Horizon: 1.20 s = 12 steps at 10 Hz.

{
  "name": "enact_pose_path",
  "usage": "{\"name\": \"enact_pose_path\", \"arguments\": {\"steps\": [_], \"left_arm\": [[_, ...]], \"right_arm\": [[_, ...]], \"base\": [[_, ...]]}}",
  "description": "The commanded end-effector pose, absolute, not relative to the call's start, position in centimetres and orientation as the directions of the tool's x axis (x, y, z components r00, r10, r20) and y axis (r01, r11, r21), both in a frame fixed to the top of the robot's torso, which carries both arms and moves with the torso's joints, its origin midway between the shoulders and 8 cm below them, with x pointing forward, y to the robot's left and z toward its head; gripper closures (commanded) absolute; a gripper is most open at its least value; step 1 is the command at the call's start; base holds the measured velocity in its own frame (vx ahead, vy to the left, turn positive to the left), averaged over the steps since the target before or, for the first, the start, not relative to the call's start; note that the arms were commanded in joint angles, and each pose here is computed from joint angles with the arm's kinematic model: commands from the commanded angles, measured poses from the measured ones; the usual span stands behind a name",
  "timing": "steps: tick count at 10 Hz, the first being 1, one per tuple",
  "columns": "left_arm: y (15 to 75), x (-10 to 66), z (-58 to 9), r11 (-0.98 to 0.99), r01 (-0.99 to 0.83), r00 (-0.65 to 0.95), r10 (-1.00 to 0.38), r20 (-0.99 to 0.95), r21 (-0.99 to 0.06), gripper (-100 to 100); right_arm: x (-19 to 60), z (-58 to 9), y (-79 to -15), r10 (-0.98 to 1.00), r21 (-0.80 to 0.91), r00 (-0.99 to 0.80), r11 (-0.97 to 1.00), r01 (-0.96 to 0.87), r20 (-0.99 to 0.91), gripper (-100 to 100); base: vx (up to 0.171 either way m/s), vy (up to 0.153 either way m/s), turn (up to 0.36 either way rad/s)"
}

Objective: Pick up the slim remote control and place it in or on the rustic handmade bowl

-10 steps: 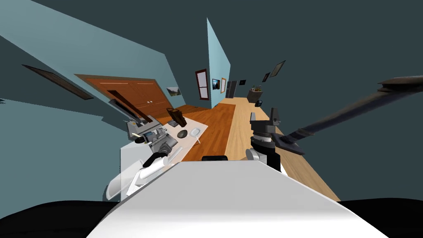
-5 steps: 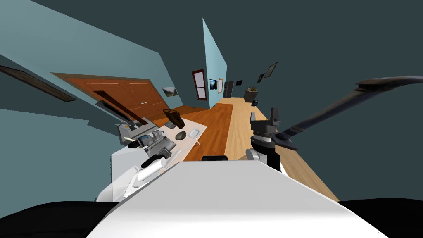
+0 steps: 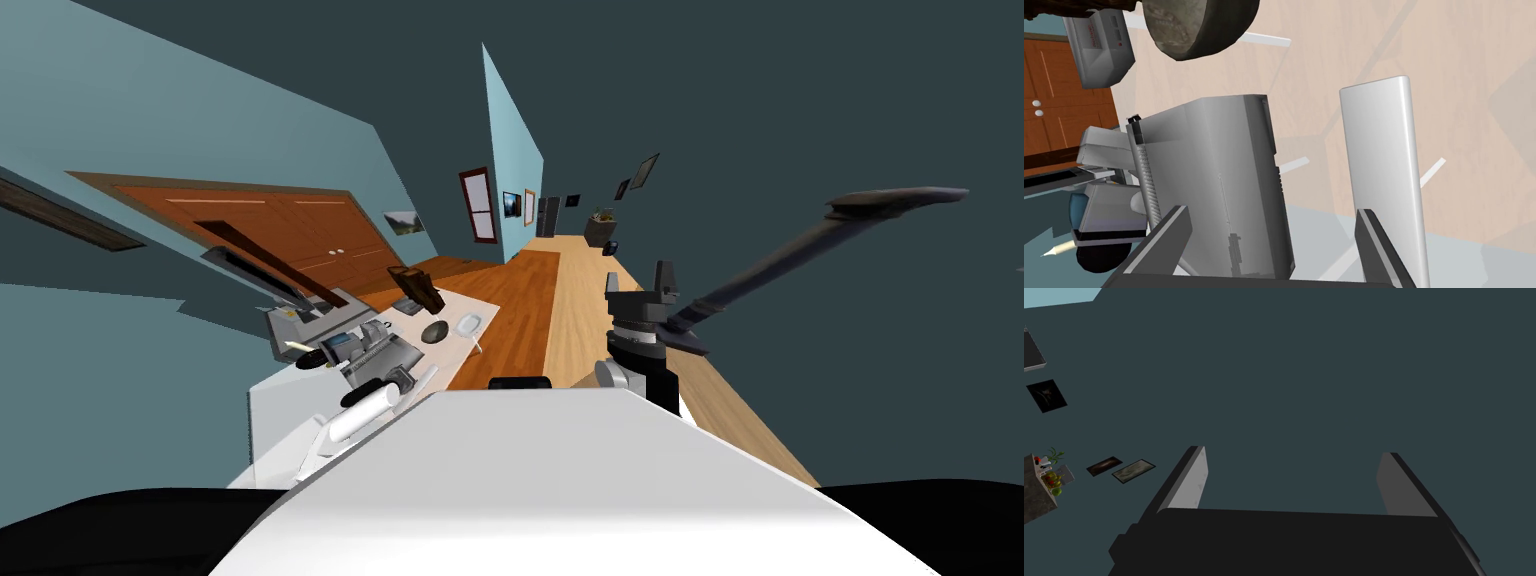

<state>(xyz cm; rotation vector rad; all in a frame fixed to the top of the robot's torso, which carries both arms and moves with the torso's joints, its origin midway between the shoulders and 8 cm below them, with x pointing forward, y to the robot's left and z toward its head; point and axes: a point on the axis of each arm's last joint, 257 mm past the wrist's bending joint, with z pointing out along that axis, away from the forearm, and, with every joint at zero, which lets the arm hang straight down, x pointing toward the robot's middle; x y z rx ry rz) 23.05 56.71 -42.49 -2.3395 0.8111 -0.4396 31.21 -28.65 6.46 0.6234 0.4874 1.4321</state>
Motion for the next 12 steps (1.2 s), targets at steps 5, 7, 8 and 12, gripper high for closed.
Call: {"name": "enact_pose_path", "arguments": {"steps": [5, 7, 8, 12], "left_arm": [[55.5, 19.1, -46.8, -0.76, -0.444, 0.827, -0.551, 0.108, -0.474, -100], [54.8, 17.7, -47.9, -0.796, -0.444, 0.846, -0.524, 0.101, -0.41, -100], [54.5, 17.4, -48.2, -0.802, -0.45, 0.848, -0.522, 0.095, -0.392, -100], [53.2, 15.2, -49.8, -0.854, -0.438, 0.876, -0.475, 0.078, -0.282, -100]], "right_arm": [[31.2, 6.5, -28.7, 0.994, 0.658, 0.089, 0.029, -0.752, 0.058, 0], [31.2, 6.5, -28.7, 0.994, 0.658, 0.089, 0.029, -0.752, 0.058, 0], [31.2, 6.5, -28.7, 0.994, 0.658, 0.089, 0.029, -0.753, 0.058, 0], [31.2, 6.5, -28.7, 0.994, 0.658, 0.089, 0.029, -0.752, 0.058, 0]], "base": [[0.013, 0.04, -0.093], [0.009, 0.034, -0.084], [0.004, 0.036, -0.049], [0.006, 0.033, -0.069]]}}
